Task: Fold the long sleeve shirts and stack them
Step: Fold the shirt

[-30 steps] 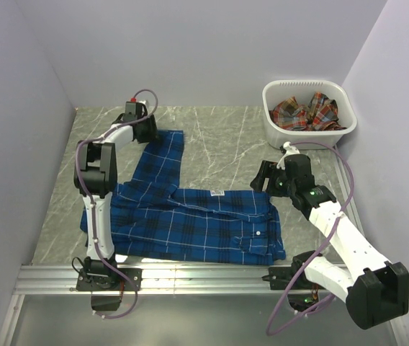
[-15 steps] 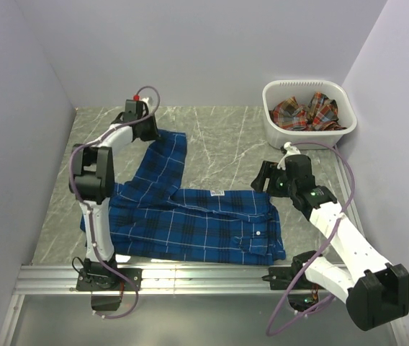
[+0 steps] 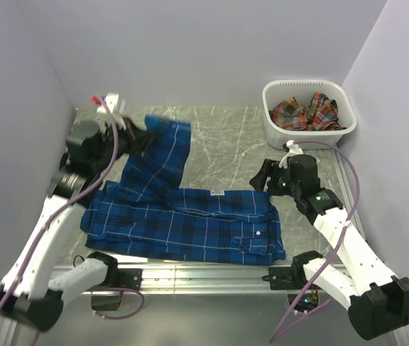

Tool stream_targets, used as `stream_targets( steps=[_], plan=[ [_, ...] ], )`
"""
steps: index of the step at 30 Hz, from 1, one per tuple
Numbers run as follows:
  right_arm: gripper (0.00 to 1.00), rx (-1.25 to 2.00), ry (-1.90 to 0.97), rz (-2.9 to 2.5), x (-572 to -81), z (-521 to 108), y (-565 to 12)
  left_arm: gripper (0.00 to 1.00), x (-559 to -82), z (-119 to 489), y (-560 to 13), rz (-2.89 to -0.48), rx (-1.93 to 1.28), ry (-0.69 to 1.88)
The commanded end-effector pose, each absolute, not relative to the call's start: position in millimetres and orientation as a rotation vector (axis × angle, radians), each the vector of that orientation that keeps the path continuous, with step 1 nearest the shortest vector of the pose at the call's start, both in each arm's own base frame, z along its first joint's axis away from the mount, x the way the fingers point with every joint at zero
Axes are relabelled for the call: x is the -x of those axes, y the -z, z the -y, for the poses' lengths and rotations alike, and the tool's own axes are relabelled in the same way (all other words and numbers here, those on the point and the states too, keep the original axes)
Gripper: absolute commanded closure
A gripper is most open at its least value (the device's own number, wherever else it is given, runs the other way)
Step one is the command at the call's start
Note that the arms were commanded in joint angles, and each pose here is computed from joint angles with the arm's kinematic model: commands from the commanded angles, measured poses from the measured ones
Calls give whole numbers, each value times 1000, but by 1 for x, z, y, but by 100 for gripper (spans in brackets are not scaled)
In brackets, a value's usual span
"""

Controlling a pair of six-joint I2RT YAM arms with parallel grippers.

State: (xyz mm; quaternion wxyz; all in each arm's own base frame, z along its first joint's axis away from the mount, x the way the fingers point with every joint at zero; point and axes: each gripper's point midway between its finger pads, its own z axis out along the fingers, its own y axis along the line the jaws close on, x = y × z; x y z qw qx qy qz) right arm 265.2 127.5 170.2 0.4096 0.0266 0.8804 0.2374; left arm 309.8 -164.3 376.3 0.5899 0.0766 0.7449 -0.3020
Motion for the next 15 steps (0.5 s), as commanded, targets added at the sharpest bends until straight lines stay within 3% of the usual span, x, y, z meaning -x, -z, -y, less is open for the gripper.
stream_targets(
  steps=[1, 15],
  plan=[
    [25, -10, -717, -2174, -266, -147, -186, 96, -259, 165, -336, -1867, -222, 794],
    [31, 54, -826, -2416, -240, -187, -129, 93, -146, 146, -297, -1978, -186, 939]
  ],
)
